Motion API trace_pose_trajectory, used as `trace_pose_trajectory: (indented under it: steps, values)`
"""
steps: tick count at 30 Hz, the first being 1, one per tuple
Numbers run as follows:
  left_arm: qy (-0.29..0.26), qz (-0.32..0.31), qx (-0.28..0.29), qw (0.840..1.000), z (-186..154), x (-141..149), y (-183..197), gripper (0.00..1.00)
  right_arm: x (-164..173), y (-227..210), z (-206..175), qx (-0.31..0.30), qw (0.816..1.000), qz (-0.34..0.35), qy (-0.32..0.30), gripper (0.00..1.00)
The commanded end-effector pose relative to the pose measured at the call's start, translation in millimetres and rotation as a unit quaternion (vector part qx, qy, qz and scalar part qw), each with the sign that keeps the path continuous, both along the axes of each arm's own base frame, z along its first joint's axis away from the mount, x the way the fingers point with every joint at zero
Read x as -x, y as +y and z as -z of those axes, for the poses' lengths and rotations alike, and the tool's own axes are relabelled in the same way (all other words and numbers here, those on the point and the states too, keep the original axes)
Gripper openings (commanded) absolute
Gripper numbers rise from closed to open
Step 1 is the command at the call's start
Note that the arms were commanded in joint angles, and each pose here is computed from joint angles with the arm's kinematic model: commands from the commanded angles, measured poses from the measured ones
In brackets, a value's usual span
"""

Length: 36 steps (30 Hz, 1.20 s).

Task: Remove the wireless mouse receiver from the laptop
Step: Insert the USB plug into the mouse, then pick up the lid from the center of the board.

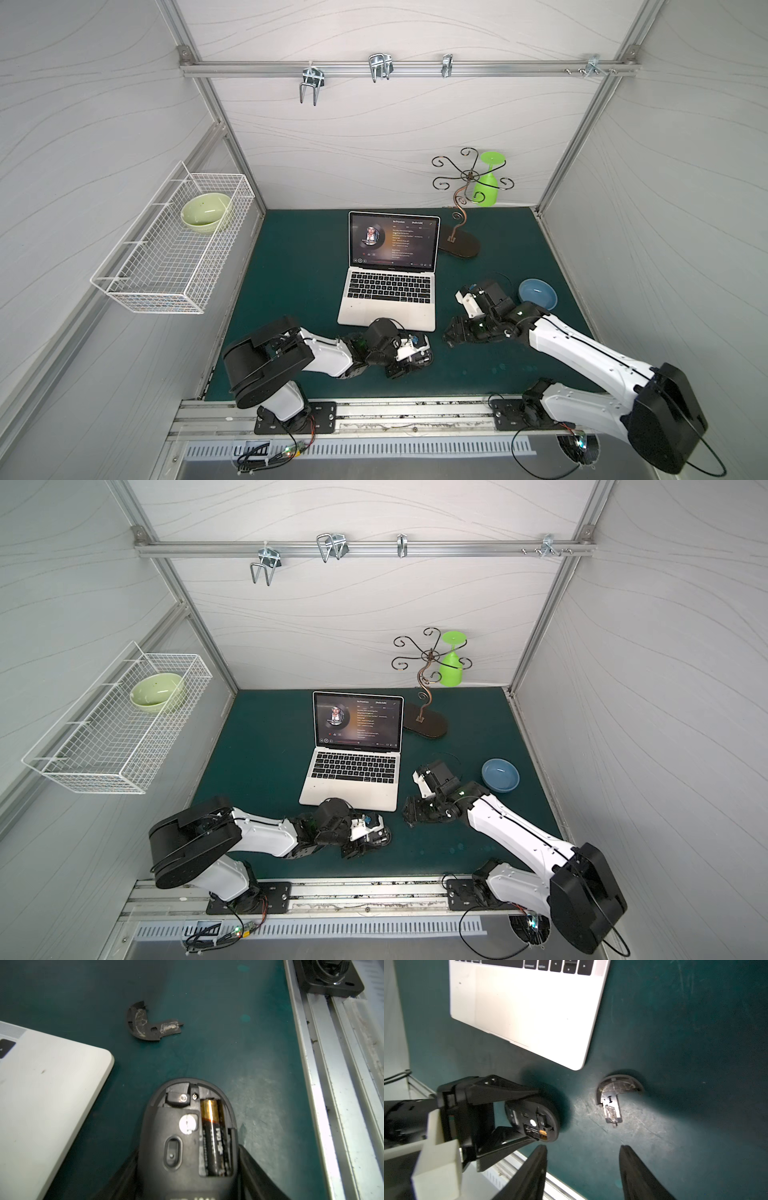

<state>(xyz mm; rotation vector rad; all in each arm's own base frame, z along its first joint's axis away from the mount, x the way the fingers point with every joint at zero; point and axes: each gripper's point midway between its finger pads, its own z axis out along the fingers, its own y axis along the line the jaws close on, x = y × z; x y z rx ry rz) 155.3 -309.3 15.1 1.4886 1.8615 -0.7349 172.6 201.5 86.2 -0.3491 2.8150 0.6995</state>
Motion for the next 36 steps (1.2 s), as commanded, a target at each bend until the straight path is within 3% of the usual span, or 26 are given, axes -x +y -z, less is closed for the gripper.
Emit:
trace_pose_trajectory:
  steps: [1,5,17,27,36]
  values:
    - [0.044,-0.016,-0.015,0.999,0.8,-5.4,5.2,0.00,7.2,-13.9,11.7,0.070,0.997,-0.018,0.011,0.58]
    - [0.087,-0.026,-0.034,0.995,4.6,-9.2,7.2,0.00,2.0,-10.5,18.3,0.093,0.995,-0.013,0.031,0.58]
    - [0.115,-0.022,-0.021,0.993,1.3,-4.2,8.5,0.00,-21.4,7.6,16.9,0.136,0.987,0.013,0.085,0.58]
    - [0.111,-0.019,-0.019,0.993,-0.2,-3.2,9.3,0.00,-13.8,4.4,37.3,0.200,0.974,0.003,0.110,0.52]
    - [0.115,-0.016,-0.018,0.993,0.0,-2.0,8.5,0.00,-9.3,19.0,48.5,0.159,0.980,-0.005,0.121,0.54]
